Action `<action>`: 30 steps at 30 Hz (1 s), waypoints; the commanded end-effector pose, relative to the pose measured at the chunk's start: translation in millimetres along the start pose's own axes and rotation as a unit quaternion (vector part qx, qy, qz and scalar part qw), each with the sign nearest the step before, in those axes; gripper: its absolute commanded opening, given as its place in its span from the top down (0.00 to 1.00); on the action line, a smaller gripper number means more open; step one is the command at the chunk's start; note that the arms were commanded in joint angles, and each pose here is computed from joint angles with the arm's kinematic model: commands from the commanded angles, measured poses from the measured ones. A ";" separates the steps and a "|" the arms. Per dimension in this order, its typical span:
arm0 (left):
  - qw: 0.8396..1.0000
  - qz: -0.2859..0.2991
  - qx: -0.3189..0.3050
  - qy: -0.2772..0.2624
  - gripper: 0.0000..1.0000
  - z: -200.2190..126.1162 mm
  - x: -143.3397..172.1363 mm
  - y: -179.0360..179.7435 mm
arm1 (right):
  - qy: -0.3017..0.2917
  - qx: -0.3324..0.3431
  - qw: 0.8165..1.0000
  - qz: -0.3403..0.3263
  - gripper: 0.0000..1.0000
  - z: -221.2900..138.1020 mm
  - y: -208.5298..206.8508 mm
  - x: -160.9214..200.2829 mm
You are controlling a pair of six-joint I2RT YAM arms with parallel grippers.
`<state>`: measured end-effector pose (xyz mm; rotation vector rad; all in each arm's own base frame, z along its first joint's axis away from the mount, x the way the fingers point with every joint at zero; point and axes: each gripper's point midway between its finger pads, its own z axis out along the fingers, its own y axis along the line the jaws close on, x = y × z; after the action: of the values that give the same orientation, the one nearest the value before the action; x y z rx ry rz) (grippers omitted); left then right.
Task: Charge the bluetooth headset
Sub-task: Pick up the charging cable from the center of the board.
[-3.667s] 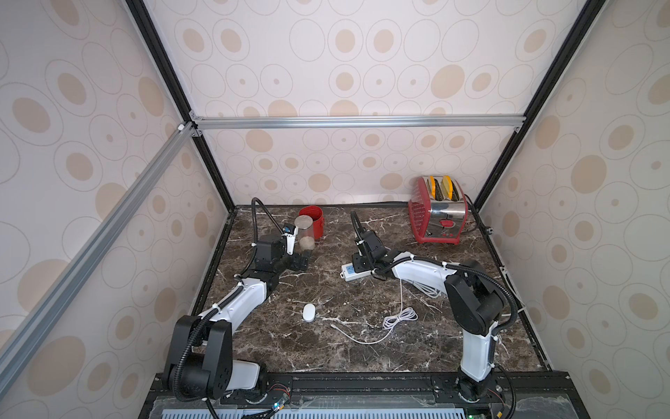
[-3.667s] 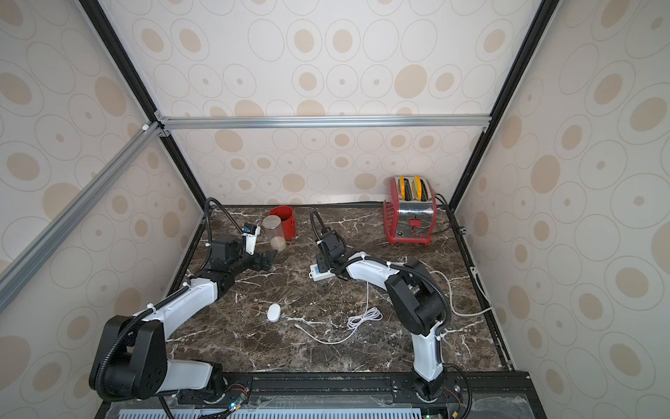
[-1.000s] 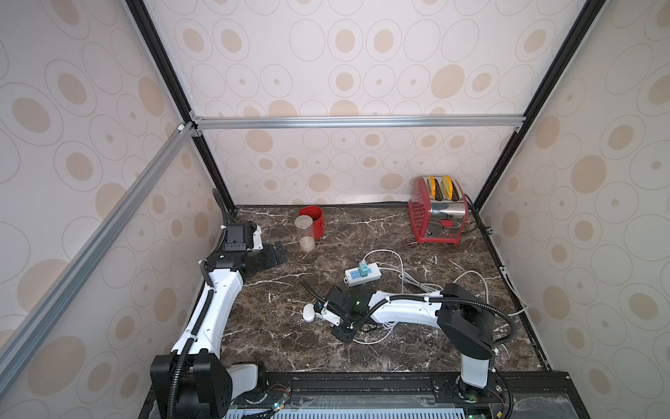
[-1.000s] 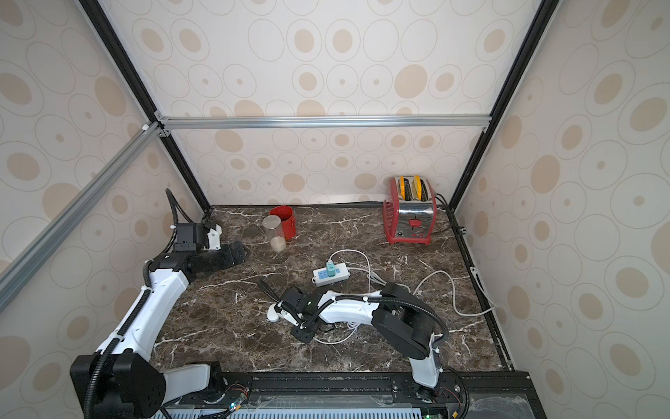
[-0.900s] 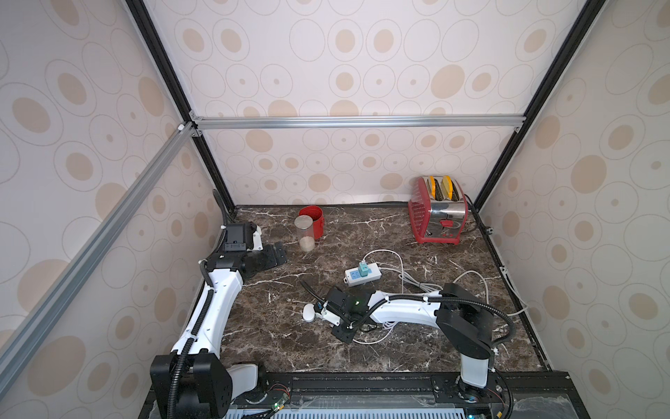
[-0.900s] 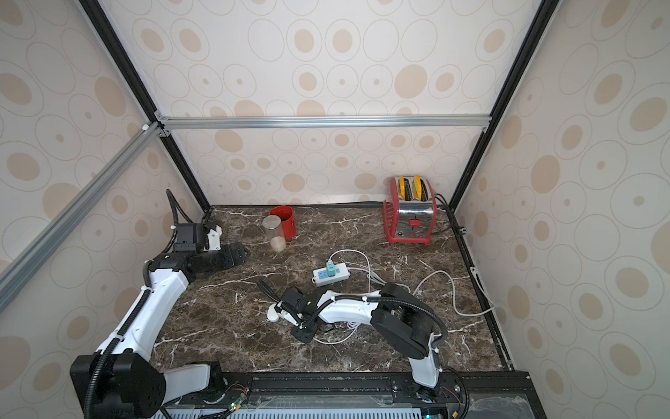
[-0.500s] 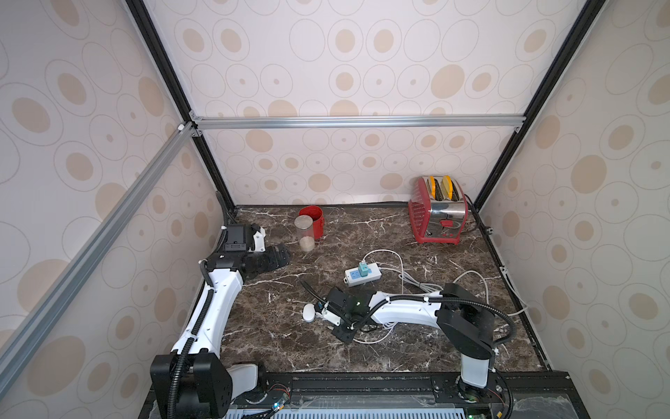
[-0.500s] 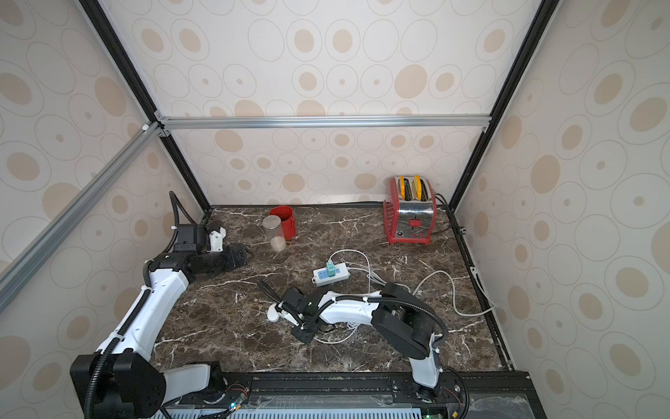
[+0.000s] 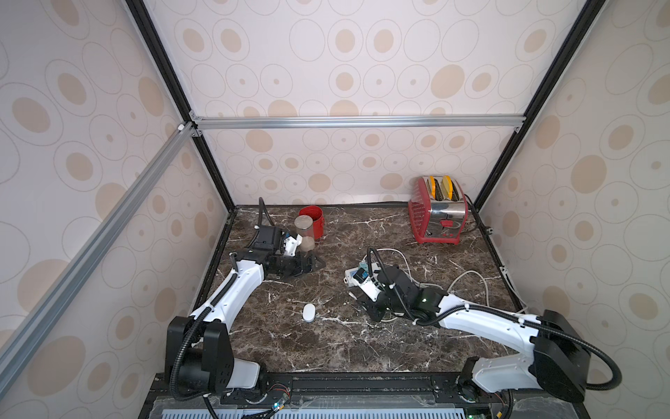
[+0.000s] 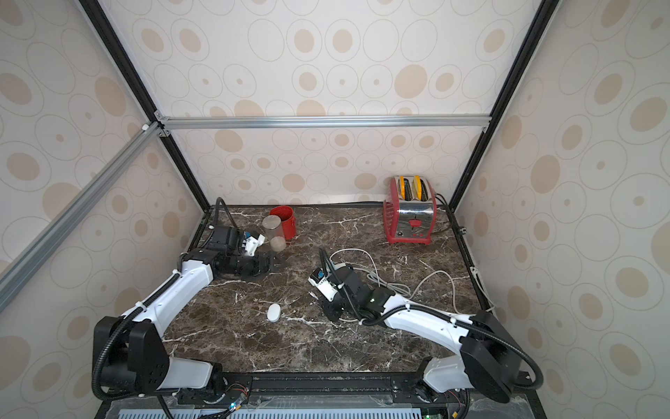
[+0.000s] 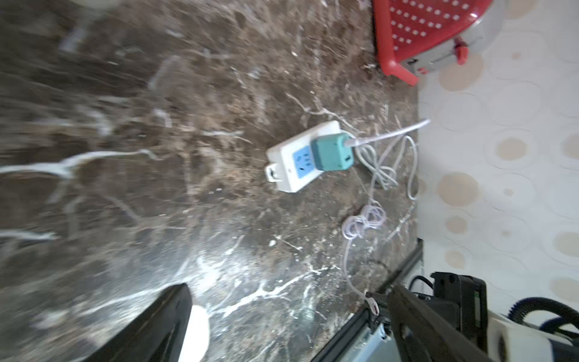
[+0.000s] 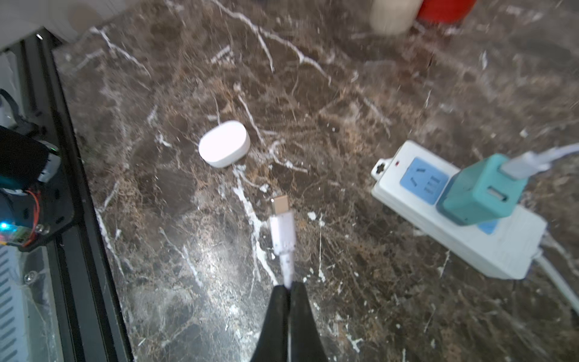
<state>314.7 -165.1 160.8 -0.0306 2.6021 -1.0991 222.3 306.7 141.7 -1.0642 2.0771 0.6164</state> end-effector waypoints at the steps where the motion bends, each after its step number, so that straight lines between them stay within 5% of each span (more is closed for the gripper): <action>1: 0.995 -0.004 0.094 0.020 0.01 12.7 0.3 -32.4 | -0.059 -0.004 0.997 -0.048 1.00 -13.0 -2.1 -15.9; 7: 0.980 0.037 0.175 0.092 0.02 34.1 24.0 -70.6 | -0.052 0.000 0.996 -0.073 1.00 -11.8 -9.3 -15.5; 15: 0.968 0.057 0.197 0.141 0.13 50.1 38.2 -87.7 | -0.064 -0.001 0.994 -0.086 1.00 -2.3 -14.6 -25.5; 23: 0.963 0.056 0.199 0.172 0.52 52.3 47.0 -85.9 | -0.071 0.008 0.993 -0.094 1.00 4.3 -24.1 -32.8; 27: 0.959 0.061 0.208 0.181 0.55 51.6 52.2 -89.1 | -0.073 0.009 0.993 -0.097 1.00 6.0 -25.6 -35.7; 30: 0.957 0.066 0.212 0.186 0.47 51.0 54.7 -91.7 | -0.065 0.009 0.993 -0.100 1.00 8.9 -27.1 -36.0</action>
<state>271.9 -267.4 164.6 0.4065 2.5932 -1.6870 256.4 308.8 149.7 -1.1541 1.8823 0.5546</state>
